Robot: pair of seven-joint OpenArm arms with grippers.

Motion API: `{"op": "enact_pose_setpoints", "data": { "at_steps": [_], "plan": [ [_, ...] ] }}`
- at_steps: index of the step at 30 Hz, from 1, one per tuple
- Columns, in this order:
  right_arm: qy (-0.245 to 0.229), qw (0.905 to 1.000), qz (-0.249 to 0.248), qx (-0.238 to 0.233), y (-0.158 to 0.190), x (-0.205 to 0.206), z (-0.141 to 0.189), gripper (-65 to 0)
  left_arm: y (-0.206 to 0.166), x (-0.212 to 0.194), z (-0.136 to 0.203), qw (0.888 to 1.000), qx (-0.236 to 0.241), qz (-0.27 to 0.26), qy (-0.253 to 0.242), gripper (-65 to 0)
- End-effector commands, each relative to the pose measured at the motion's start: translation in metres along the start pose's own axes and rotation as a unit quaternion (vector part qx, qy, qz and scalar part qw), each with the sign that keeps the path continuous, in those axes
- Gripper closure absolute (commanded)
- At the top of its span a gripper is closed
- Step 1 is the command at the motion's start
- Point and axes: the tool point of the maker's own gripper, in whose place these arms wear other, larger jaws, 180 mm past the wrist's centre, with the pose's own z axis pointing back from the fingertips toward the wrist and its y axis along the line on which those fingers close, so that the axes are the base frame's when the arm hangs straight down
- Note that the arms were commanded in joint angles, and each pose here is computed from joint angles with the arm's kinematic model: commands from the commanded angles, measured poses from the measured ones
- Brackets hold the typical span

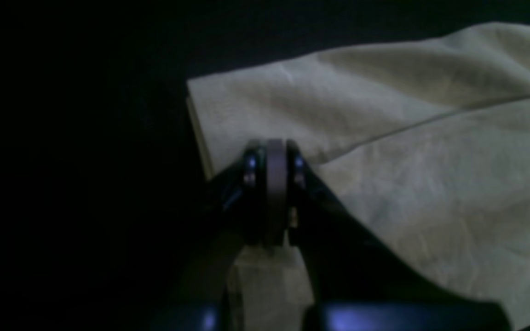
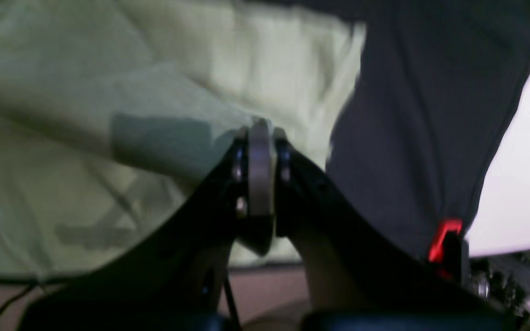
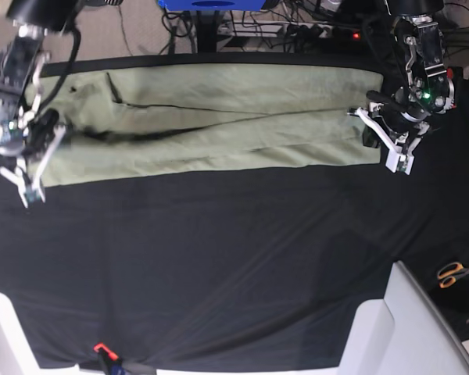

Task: Fold the T-shirt properly
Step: 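Lay the folded hem down and open both grippers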

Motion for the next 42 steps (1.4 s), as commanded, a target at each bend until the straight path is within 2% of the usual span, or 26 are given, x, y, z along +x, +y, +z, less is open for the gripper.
{"op": "enact_pose_setpoints", "data": {
  "at_steps": [1,10,15,17,19,22,24,26,28,32,33,35,38,39,42],
  "plan": [
    [-0.026,0.9996,-0.003,-0.009,-0.005,0.012,0.009,0.0,0.006,0.013,0.004,1.000,0.004,-0.006,-0.020,0.0],
    [-0.009,0.9997,-0.016,0.018,0.021,-0.004,0.007,0.0,0.008,0.015,0.005,1.000,0.006,-0.011,-0.021,0.0],
    [0.016,0.9991,-0.019,0.033,0.031,-0.018,-0.004,-1.4,0.010,0.011,0.004,1.000,0.015,-0.026,-0.010,0.0],
    [0.021,0.9990,-0.020,0.034,0.032,-0.021,-0.005,-8.1,0.012,0.008,0.004,0.999,0.023,-0.039,0.000,0.0],
    [0.031,0.9988,-0.020,0.033,0.032,-0.026,-0.005,-19.2,0.007,0.006,0.002,0.998,0.020,-0.053,0.006,0.0],
    [0.040,0.9979,-0.048,0.012,0.024,-0.030,-0.002,-38.6,0.003,0.006,0.000,0.998,0.016,-0.061,0.008,0.0],
    [0.039,0.9965,-0.073,-0.005,0.018,-0.031,-0.002,-46.7,0.005,0.006,0.001,0.998,0.018,-0.059,0.008,0.0],
    [0.040,0.9932,-0.106,-0.028,0.009,-0.032,-0.002,-50.6,0.006,0.007,0.001,0.998,0.019,-0.060,0.007,0.0],
    [0.022,0.9901,-0.131,-0.046,0.002,-0.027,-0.002,-50.7,0.006,0.007,0.001,0.998,0.019,-0.060,0.007,0.0],
    [0.004,0.9888,-0.139,-0.054,0.002,-0.027,-0.002,-51.3,0.006,0.007,0.001,0.998,0.019,-0.061,0.007,0.0],
    [0.002,0.9889,-0.138,-0.054,0.002,-0.027,-0.002,-51.3,0.007,0.008,0.002,0.998,0.020,-0.062,0.006,-2.3],
    [0.001,0.9890,-0.138,-0.053,0.003,-0.028,-0.002,-51.3,0.005,0.004,0.006,0.998,0.020,-0.065,0.009,-20.9],
    [0.001,0.9890,-0.138,-0.052,0.004,-0.028,-0.002,-51.3,0.002,0.012,0.016,0.997,0.022,-0.079,-0.005,-44.4],
    [0.001,0.9890,-0.139,-0.051,0.004,-0.027,-0.002,-51.3,0.001,0.016,0.019,0.996,0.023,-0.084,-0.011,-50.8],
    [0.001,0.9890,-0.139,-0.051,0.004,-0.027,-0.002,-51.3,-0.002,0.028,0.032,0.994,0.028,-0.100,-0.032,-64.7]
  ]
}}
